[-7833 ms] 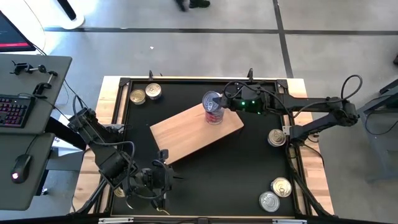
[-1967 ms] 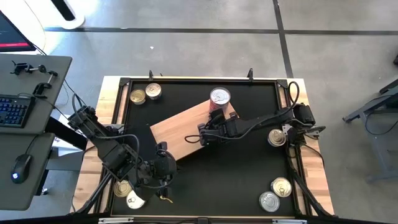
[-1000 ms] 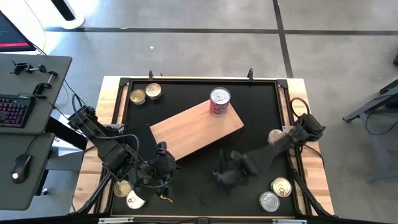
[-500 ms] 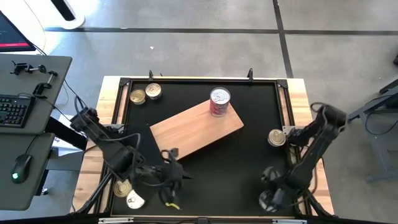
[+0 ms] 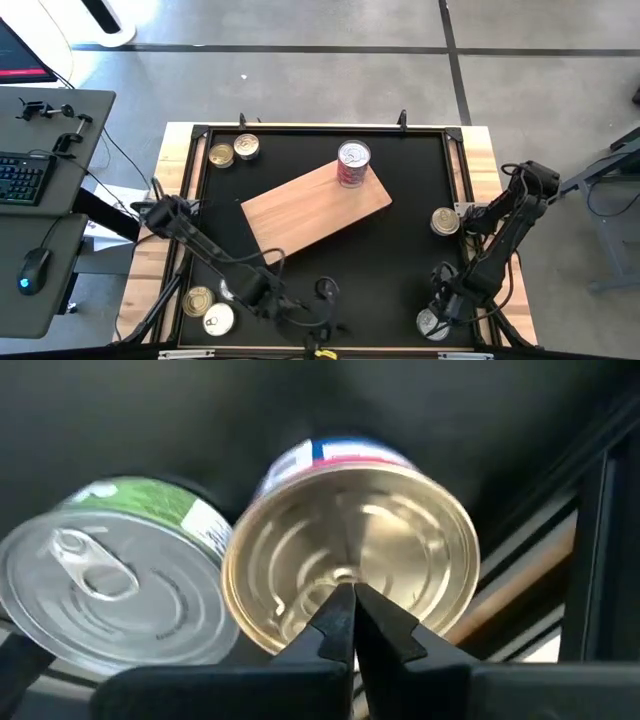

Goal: Stack canned seafood by type on shelf
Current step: Put the blue tuna can on the shelf

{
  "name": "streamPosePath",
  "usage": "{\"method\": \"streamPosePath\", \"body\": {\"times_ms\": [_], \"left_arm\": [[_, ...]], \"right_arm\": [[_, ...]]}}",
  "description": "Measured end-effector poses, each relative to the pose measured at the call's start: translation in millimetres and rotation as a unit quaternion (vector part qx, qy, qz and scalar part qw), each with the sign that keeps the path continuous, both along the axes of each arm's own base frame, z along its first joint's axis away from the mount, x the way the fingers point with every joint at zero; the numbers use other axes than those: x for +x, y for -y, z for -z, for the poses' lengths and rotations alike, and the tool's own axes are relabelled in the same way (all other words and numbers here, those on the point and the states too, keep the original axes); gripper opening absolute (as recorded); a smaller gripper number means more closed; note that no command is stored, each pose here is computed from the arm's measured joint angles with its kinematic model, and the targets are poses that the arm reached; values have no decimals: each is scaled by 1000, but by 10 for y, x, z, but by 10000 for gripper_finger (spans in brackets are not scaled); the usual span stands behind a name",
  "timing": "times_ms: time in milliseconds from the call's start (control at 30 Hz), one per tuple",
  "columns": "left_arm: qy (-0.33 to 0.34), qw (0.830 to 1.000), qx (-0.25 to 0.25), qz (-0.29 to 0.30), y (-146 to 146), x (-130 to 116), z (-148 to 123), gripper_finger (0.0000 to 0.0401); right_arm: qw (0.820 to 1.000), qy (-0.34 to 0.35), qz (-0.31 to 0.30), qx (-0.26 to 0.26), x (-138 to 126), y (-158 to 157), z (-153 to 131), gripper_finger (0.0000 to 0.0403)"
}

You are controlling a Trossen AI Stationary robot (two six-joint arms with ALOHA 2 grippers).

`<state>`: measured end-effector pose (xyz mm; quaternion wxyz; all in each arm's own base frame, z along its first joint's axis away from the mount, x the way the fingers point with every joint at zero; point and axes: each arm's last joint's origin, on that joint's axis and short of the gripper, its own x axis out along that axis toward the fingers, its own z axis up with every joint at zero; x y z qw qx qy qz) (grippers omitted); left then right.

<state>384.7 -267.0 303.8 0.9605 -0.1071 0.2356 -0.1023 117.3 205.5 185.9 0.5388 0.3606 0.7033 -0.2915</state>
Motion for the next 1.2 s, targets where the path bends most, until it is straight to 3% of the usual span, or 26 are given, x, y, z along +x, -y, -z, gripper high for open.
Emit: {"method": "streamPosePath", "body": {"times_ms": [200, 433, 533, 700, 933, 1067, 1200], "left_arm": [[-25, 999, -26, -11, -35, 173, 242, 0], [-35, 999, -8, -7, -107, 194, 252, 0], [-36, 999, 2, -3, -128, 162, 201, 0], [-49, 998, 38, 4, -155, 126, 207, 0], [-88, 993, 75, -21, -203, 79, 289, 0], [-89, 992, 85, -31, -214, 76, 295, 0], [-92, 991, 87, -31, -216, 71, 301, 0]], "right_arm": [[999, 40, 16, -16, 65, 13, 11, 0], [999, 46, 20, -14, 273, -36, 172, 0], [994, 101, 40, -19, 426, -54, 169, 0], [971, 218, 63, -78, 726, 49, 74, 0], [950, 295, 70, -77, 1160, 243, 96, 0], [921, 385, 42, -47, 1388, 274, -16, 0], [899, 438, -20, 17, 1367, 119, -269, 0]]}}
